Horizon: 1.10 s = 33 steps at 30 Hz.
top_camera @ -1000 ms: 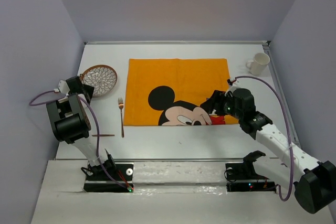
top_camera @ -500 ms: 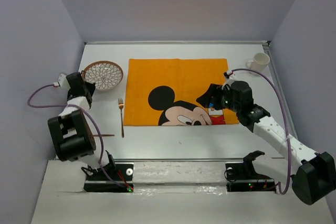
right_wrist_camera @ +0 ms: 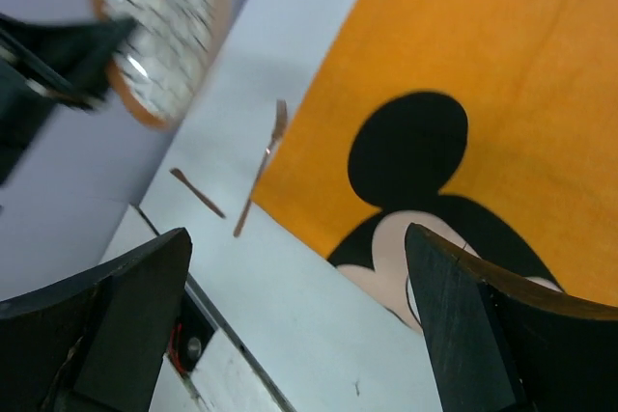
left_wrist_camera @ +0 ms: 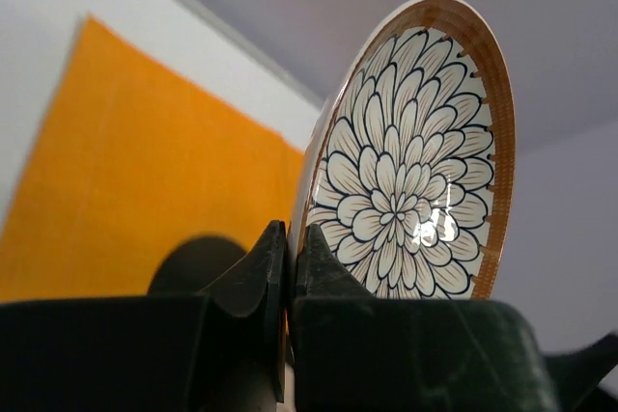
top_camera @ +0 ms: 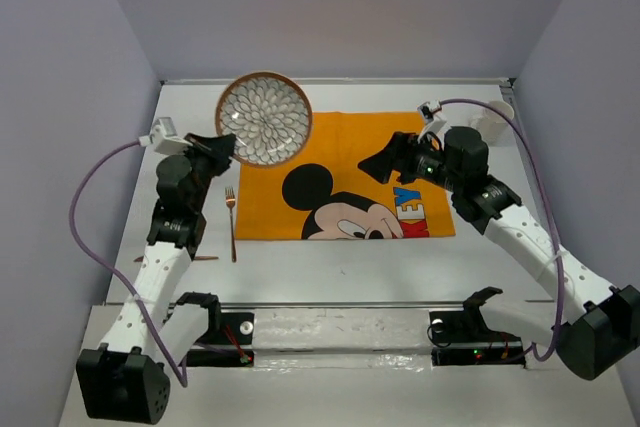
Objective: Set the dinner table for one person
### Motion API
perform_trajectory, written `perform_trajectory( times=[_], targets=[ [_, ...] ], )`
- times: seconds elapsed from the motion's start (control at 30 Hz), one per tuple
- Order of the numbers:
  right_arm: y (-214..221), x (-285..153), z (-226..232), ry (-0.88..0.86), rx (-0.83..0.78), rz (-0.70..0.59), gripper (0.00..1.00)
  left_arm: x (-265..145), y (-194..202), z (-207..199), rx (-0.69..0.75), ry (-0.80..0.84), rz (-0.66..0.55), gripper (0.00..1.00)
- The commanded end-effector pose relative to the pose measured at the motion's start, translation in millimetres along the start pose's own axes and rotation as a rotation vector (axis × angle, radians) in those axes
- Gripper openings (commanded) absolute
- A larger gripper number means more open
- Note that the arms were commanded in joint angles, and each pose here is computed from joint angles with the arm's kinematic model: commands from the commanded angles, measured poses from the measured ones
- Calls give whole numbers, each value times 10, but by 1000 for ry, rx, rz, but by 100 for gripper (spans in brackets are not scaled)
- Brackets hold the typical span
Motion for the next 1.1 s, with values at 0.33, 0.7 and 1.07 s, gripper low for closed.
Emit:
perform_trajectory(
  times=[0.33, 0.7, 1.07],
  targets=[
    [-84, 284, -141, 51, -39, 14, 95, -475, 1112, -771, -141, 338, 247, 0],
    [308, 433, -516, 110, 23, 109, 53, -478, 1447, -829, -107, 370, 316, 0],
    [111, 649, -668, 176, 93, 63, 0, -375, 1069, -686, 182, 226, 217, 99]
  ],
)
Point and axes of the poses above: each gripper's point midway between its finger pads, its own x axis out along the fingers, its own z axis along the line the jaws close on, y = z × x, the point moved 1 cm from there along -x, back along the fingers, and after that the axes turned 8 degrees about x, right-handed, at the moved point
